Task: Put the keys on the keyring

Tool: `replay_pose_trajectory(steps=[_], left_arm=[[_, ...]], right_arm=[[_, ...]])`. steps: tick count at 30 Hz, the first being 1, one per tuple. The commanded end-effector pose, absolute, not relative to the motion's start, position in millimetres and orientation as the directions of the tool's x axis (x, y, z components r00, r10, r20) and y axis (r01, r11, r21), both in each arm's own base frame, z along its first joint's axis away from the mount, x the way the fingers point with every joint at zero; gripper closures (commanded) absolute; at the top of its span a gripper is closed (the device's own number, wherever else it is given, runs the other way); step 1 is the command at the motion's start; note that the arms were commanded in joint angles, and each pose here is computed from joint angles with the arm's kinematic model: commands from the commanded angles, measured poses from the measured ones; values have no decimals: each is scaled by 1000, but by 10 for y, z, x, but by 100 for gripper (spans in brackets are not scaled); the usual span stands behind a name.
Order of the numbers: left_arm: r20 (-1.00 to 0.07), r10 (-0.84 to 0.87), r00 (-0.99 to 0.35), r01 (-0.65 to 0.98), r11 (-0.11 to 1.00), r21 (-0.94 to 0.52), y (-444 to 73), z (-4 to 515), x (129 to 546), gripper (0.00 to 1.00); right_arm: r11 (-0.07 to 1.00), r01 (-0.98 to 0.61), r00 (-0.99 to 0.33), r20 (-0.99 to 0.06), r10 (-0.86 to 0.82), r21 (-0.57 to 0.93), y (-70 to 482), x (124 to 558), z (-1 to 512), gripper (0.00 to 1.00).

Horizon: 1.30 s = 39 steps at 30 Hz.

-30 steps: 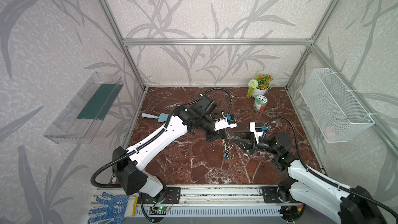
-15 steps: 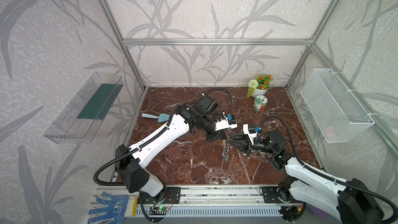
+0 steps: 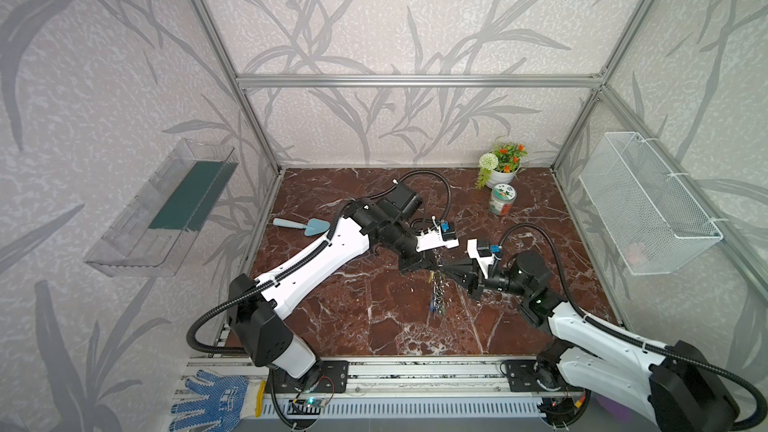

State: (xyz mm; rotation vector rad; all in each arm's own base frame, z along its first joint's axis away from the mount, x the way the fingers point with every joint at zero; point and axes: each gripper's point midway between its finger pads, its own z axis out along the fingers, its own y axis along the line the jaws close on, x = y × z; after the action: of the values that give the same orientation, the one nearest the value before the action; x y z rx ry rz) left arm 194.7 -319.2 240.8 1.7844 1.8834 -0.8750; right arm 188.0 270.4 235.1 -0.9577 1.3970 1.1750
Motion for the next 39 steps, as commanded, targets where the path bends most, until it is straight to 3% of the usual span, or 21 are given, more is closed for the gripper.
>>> replay_pose_trajectory(steps=[1, 10, 18, 22, 25, 31, 39], left_arm=[[-720, 692, -58, 989, -58, -136, -3273, 2589, 1957, 100], [-782, 590, -200, 977, 64, -202, -3287, 2770, 2038, 98], [-872, 325, -366, 921, 262, -289, -3060, 2939, 2140, 64], [-906, 131, -403, 886, 304, -350, -2954, 2940, 2122, 47], [-890, 37, -454, 844, 337, -416, -2894, 2835, 2152, 43], [-883, 50, -466, 860, 260, -439, -2958, 2642, 2045, 35], [-907, 105, -408, 909, 134, -394, -3156, 2471, 2039, 42]], right_arm=[[181, -976, -110, -992, 63, 120, 2733, 1850, 2485, 100], [220, -966, -115, -988, 98, 135, 2675, 1868, 2471, 100], [258, -955, -112, -984, 135, 145, 2614, 1884, 2482, 100], [250, -956, -123, -982, 145, 156, 2622, 1886, 2483, 100], [241, -958, -124, -980, 153, 158, 2625, 1875, 2489, 100], [215, -963, -133, -979, 155, 165, 2649, 1850, 2489, 100], [190, -966, -148, -976, 159, 177, 2669, 1828, 2489, 100]])
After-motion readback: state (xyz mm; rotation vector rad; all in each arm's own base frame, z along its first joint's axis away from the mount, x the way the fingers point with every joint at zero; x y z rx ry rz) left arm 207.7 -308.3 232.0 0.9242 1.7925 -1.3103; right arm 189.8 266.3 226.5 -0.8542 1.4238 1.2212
